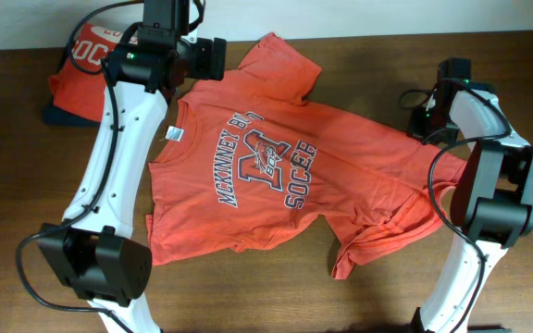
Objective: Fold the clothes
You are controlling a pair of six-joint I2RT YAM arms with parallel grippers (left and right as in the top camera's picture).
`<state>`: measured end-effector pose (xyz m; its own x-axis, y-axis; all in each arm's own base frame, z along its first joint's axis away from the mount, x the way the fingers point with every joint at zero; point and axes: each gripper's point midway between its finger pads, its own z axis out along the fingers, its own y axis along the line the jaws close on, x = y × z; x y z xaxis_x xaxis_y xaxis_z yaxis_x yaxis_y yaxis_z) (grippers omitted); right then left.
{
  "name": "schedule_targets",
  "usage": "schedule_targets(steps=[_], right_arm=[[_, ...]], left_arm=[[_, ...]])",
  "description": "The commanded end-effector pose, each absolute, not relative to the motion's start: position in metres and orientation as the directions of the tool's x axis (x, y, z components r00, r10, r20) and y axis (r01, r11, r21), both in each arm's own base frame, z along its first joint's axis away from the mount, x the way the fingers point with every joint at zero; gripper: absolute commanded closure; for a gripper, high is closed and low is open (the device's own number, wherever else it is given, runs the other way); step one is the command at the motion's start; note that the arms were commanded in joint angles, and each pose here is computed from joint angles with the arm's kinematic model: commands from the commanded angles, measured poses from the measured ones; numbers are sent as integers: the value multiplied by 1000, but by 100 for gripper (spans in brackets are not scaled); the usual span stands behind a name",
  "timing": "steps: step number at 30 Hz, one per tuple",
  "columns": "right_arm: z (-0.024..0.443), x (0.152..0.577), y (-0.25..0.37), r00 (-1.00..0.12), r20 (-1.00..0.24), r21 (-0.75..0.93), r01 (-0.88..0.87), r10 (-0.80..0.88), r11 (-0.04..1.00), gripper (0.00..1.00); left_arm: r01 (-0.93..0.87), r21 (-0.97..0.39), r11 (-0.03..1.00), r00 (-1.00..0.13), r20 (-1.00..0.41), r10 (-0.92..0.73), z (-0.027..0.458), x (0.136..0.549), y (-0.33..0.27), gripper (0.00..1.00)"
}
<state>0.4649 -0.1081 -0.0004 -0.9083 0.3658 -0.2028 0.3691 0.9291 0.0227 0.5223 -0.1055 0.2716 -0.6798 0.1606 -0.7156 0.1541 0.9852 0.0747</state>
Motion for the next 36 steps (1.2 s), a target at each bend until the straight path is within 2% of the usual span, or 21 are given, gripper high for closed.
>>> schedule_targets(steps=[1, 8, 13, 17, 22, 29, 36], right_arm=[[-55, 439, -137, -914, -111, -77, 399, 390, 914, 96], [-17, 469, -179, -869, -230, -59, 462, 438, 885, 95], [52, 501, -208, -821, -344, -30, 495, 456, 868, 95], [106, 503, -213, -808, -368, -27, 504, 460, 863, 96], [136, 473, -213, -790, -292, -24, 570, 539, 822, 96], [110, 429, -199, -812, -88, -43, 581, 577, 813, 96], [70, 402, -187, -810, 52, -70, 581, 584, 811, 96]], left_arm=[[146, 69, 987, -688, -710, 152, 268, 523, -105, 1], [146, 69, 987, -688, -710, 152, 268, 523, -105, 1], [146, 69, 987, -688, -710, 151, 268, 523, -105, 1], [146, 69, 987, -688, -710, 151, 268, 523, -105, 1], [146, 69, 987, -688, -710, 152, 268, 523, -105, 1], [146, 69, 987, -688, -710, 151, 268, 523, -105, 1], [146, 69, 987, -688, -710, 151, 268, 523, -105, 1]])
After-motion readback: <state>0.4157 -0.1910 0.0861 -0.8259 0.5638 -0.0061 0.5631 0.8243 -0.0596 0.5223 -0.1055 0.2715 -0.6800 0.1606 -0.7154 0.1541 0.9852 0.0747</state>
